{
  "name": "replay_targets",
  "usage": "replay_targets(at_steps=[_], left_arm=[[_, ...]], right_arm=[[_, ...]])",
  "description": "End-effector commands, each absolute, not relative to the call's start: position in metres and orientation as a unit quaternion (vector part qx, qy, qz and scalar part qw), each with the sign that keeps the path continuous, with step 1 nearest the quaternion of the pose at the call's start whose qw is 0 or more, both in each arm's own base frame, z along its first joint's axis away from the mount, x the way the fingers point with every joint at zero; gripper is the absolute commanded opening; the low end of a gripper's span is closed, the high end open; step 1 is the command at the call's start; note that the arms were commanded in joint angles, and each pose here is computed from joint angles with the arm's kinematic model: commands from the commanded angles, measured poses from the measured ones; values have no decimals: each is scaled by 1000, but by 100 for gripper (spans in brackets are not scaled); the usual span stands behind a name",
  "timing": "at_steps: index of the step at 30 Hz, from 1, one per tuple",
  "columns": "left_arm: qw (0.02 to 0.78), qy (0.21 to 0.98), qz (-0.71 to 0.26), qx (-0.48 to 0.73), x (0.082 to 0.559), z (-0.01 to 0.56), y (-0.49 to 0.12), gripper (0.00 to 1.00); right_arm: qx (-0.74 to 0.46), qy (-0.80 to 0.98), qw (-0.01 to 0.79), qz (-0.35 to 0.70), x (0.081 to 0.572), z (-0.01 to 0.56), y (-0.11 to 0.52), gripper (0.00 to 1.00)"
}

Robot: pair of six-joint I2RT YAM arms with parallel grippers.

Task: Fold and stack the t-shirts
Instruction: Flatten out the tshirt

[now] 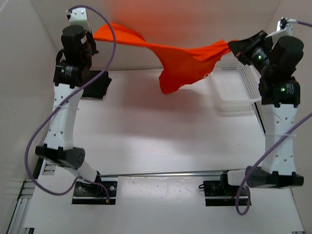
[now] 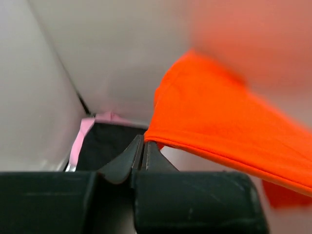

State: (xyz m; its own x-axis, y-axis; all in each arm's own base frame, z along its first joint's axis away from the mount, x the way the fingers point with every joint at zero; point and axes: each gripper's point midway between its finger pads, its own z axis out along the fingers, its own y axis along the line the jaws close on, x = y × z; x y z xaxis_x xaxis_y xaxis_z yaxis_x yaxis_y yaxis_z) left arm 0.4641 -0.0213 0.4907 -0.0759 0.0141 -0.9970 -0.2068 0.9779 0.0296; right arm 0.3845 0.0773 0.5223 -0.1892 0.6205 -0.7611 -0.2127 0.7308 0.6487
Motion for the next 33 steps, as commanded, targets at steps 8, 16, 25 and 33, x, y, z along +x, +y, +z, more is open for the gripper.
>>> replay_targets(at_steps=[8,16,25,33], left_arm=[[439,890,124,13,362,247,-11,10],[289,944,151,53,260,107,8,10],[404,897,177,-3,252,224,30,10],[657,743,104,-76,228,463,33,10]], right_arm=[[133,847,430,283,299,271,128,1],[150,917,280,241,189,115,144,1],[143,842,466,232,179,261,102,1],[116,692,667,249,140,466,33,1]])
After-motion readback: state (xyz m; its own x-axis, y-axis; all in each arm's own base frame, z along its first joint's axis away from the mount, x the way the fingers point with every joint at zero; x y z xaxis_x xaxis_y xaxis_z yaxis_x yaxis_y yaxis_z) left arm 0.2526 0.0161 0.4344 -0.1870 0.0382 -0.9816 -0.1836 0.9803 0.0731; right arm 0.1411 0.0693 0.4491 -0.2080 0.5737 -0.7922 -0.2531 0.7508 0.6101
